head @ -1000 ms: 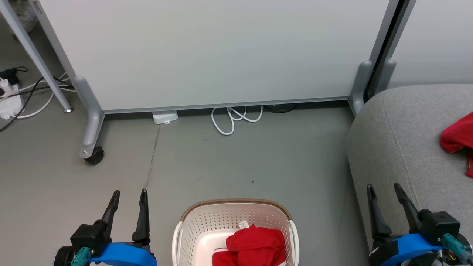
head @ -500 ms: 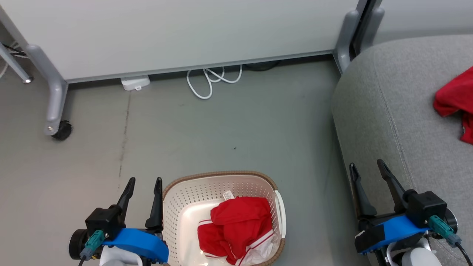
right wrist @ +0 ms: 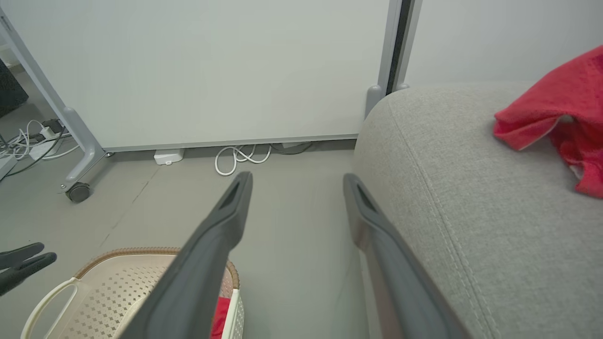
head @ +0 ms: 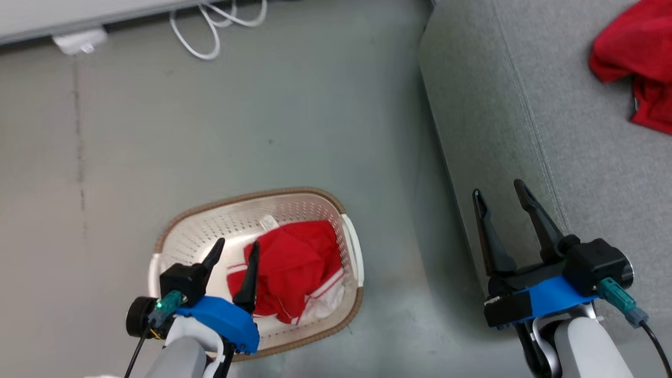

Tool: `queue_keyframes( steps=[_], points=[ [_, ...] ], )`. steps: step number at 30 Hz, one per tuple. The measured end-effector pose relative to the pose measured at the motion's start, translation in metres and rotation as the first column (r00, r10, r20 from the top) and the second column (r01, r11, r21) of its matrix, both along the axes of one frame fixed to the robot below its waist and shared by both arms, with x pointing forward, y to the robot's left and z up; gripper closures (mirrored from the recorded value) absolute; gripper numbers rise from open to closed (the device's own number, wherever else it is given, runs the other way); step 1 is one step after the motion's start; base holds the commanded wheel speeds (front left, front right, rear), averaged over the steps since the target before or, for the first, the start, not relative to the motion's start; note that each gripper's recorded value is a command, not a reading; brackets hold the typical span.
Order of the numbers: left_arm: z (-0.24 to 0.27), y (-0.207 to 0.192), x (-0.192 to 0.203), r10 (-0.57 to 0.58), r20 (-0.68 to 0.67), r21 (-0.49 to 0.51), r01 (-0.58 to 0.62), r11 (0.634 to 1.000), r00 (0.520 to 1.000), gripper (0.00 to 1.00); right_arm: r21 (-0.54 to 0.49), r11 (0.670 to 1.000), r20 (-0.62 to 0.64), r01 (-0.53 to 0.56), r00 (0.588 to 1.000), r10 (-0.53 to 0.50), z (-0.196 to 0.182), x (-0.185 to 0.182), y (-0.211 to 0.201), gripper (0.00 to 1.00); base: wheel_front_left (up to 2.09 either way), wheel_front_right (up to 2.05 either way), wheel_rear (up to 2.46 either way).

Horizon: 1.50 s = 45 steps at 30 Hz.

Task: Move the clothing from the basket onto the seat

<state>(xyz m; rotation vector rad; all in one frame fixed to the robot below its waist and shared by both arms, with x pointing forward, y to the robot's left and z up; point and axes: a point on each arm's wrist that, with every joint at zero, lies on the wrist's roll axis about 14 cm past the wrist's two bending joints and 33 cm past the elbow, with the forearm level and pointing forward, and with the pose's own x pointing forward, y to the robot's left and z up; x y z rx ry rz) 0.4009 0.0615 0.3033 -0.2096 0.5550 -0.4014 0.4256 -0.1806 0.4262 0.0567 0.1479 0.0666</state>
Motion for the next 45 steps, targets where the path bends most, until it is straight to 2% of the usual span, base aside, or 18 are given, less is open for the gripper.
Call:
queue_keyframes(
  steps=[8,14,20,28,39,45],
  points=[
    [-0.067,-0.018,-0.006,-0.091,-0.181,0.017,0.096,0.995,0.979,0.0,-0.012,0.998,-0.078,0.061,0.995,-0.061,-0.033,-0.002,-0.022,0.0,0.0,0.0,0.0],
    [-0.11,-0.031,-0.017,-0.105,-0.321,-0.011,0.107,0.994,0.941,0.0,-0.013,0.996,-0.122,0.086,0.989,-0.087,-0.055,0.001,-0.031,0.0,0.0,0.0,0.0],
    [-0.146,-0.026,-0.031,-0.103,-0.433,-0.004,0.113,0.994,0.895,0.0,-0.004,0.996,-0.143,0.085,0.986,-0.085,-0.07,0.008,-0.03,0.0,0.0,0.0,0.0],
    [-0.175,-0.028,-0.037,-0.119,-0.503,-0.006,0.134,0.991,0.856,0.0,0.0,0.997,-0.173,0.083,0.981,-0.082,-0.087,0.013,-0.03,0.0,0.0,0.0,0.0],
    [-0.208,-0.027,-0.031,-0.127,-0.542,0.002,0.153,0.988,0.831,0.0,0.003,0.996,-0.209,0.091,0.974,-0.088,-0.107,0.015,-0.032,0.0,0.0,0.0,0.0],
    [-0.213,-0.04,-0.031,-0.136,-0.572,-0.042,0.137,0.99,0.809,0.0,0.001,0.996,-0.226,0.092,0.97,-0.09,-0.116,0.015,-0.033,0.0,0.0,0.0,0.0]
  ],
)
